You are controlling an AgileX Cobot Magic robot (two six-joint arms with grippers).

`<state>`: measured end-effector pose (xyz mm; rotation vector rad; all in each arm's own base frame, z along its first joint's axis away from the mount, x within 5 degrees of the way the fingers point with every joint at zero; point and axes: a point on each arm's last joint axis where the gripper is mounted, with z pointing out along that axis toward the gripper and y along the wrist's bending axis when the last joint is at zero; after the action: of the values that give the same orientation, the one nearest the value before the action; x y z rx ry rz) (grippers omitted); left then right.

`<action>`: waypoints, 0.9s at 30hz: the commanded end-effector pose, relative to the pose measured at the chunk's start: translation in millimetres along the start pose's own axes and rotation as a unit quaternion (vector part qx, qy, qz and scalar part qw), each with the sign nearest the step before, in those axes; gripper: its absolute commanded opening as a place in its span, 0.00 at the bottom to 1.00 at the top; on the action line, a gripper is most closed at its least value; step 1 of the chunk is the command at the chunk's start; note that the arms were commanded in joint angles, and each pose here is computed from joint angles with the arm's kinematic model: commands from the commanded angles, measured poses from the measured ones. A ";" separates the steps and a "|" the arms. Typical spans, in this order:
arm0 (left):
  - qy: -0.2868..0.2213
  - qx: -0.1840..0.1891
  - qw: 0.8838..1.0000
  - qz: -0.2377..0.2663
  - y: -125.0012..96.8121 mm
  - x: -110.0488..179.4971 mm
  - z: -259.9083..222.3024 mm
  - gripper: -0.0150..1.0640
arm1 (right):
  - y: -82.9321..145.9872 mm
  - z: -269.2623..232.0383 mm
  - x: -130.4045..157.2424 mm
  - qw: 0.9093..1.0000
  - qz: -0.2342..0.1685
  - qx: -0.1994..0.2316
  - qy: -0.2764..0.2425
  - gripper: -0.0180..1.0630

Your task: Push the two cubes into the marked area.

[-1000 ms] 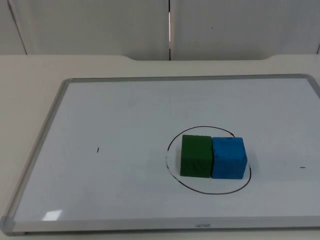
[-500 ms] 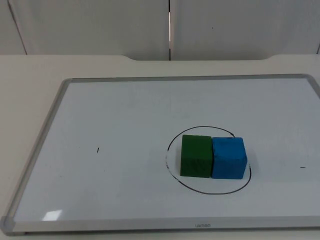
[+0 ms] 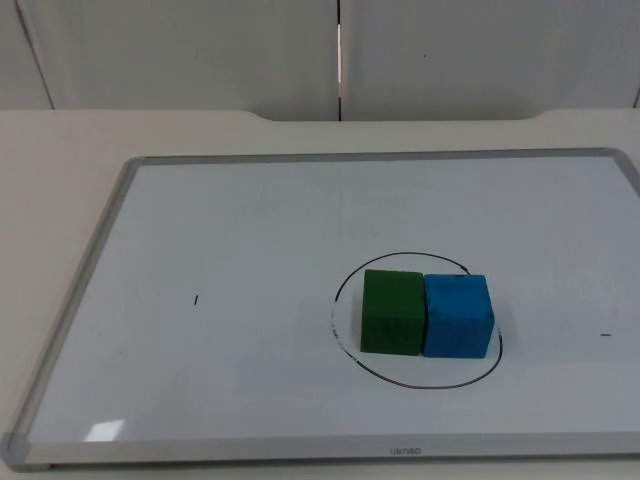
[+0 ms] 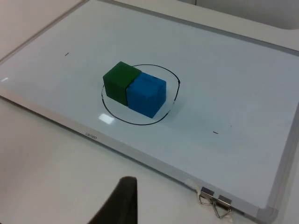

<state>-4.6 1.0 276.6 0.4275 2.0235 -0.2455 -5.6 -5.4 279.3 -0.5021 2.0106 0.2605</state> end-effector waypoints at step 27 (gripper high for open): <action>0.002 -0.002 1.000 -0.002 0.2 1.8 0.7 0.94 | 2.3 -0.2 -0.4 0.993 0.055 0.100 -0.004 0.99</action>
<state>-4.6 1.0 276.6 0.4275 2.0235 -0.2455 -6.6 -3.8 279.3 -0.3248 2.0405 0.1612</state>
